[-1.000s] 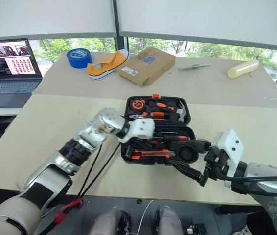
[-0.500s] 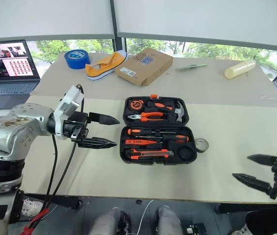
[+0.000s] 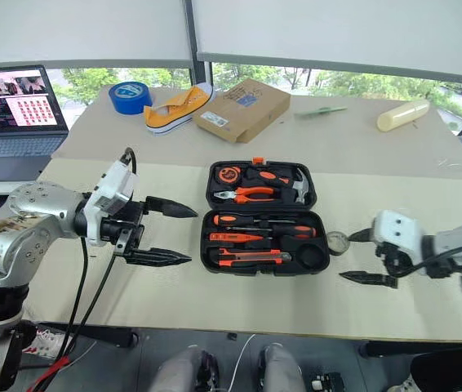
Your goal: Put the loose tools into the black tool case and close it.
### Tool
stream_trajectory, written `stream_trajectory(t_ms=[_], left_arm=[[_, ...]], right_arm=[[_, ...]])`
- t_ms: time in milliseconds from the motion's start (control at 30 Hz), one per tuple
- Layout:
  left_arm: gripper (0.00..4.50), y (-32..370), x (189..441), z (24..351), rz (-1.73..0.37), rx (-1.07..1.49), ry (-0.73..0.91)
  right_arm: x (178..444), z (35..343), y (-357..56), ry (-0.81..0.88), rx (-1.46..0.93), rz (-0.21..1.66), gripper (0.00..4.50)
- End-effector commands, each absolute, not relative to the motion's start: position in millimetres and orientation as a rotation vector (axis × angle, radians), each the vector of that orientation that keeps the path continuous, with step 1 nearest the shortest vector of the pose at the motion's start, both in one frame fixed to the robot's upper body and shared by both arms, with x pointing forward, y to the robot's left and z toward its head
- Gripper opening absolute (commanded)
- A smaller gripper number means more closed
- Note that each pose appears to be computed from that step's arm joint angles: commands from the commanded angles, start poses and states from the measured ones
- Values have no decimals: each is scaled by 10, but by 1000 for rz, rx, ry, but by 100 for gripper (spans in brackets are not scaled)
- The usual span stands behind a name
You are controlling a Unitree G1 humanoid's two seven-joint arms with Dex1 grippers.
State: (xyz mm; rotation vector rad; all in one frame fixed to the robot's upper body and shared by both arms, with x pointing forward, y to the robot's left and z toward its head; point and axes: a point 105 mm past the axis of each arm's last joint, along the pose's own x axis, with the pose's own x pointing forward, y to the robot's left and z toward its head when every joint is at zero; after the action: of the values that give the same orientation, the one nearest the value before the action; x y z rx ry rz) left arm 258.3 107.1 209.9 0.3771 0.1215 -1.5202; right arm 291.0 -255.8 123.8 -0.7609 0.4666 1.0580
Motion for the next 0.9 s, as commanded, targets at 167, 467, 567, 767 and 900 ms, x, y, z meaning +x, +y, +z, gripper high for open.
stream_trajectory(t_ms=[167, 467, 567, 767, 900], left_arm=[[450, 1062, 2554, 2044, -1509, 484, 75], [450, 1037, 2574, 2083, -1503, 510, 52], [450, 1048, 2567, 2075, -1507, 519, 52], [450, 1043, 2608, 2099, -1508, 517, 46], [450, 1027, 2614, 2080, -1518, 524, 47]], right_arm=[[3024, 1109, -2607, 483, -847, 1083, 399], [3154, 1050, -2745, 462, -870, 1022, 105], [3085, 1188, -2854, 449, -840, 1016, 2], [2931, 1535, -2654, 327, -691, 1066, 2], [2778, 1607, -2248, 269, -616, 1158, 2]])
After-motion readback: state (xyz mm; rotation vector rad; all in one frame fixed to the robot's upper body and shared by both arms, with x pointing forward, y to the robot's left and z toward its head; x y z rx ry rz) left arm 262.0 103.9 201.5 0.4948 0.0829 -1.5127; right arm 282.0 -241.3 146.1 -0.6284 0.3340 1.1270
